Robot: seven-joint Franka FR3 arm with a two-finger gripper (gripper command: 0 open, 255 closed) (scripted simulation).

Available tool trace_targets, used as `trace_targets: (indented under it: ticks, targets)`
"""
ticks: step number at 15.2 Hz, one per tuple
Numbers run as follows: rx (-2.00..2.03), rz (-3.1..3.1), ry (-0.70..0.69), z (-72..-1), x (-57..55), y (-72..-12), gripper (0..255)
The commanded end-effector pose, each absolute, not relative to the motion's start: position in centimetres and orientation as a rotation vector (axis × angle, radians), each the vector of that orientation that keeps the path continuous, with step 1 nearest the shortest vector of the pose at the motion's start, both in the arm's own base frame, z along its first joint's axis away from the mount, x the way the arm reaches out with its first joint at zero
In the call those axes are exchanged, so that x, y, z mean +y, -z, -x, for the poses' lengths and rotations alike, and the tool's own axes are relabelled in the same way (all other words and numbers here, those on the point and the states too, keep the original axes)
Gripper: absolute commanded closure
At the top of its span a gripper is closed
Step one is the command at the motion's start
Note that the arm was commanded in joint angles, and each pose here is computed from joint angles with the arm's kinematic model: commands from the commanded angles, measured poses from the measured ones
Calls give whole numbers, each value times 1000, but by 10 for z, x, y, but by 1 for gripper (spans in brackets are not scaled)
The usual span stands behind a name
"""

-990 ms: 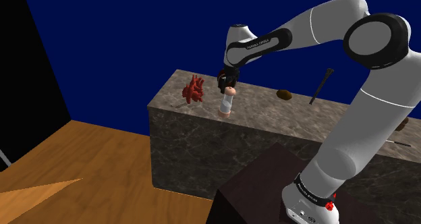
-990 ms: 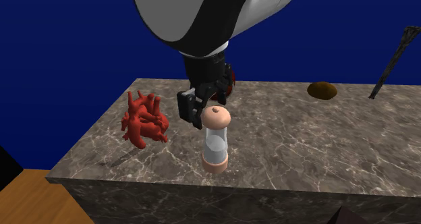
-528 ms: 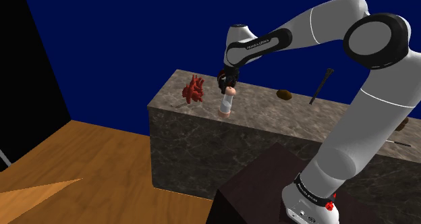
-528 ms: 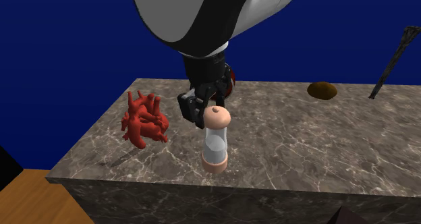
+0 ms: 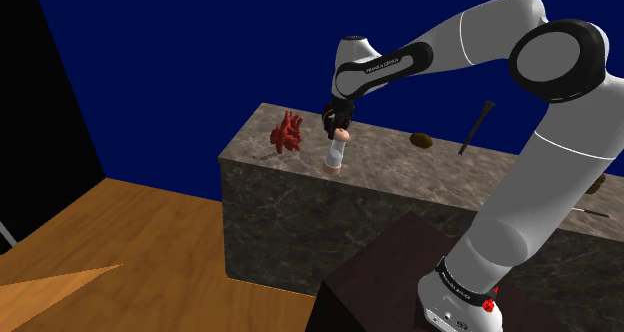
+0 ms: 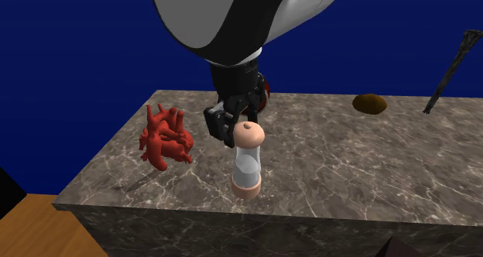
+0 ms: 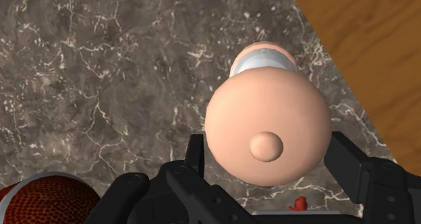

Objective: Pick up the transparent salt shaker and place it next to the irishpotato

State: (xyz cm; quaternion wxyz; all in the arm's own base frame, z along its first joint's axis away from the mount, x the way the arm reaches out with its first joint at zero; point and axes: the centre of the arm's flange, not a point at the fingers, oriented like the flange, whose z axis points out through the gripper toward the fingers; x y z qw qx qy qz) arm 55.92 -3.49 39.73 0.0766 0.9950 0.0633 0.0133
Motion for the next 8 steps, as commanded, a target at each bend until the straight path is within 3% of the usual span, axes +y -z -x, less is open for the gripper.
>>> trace_targets:
  ticks: [1, 8]
  targets:
    - [190, -2982, -38, -559, -35, -402, 255]
    - [190, -2982, -38, -559, -35, -439, 255]
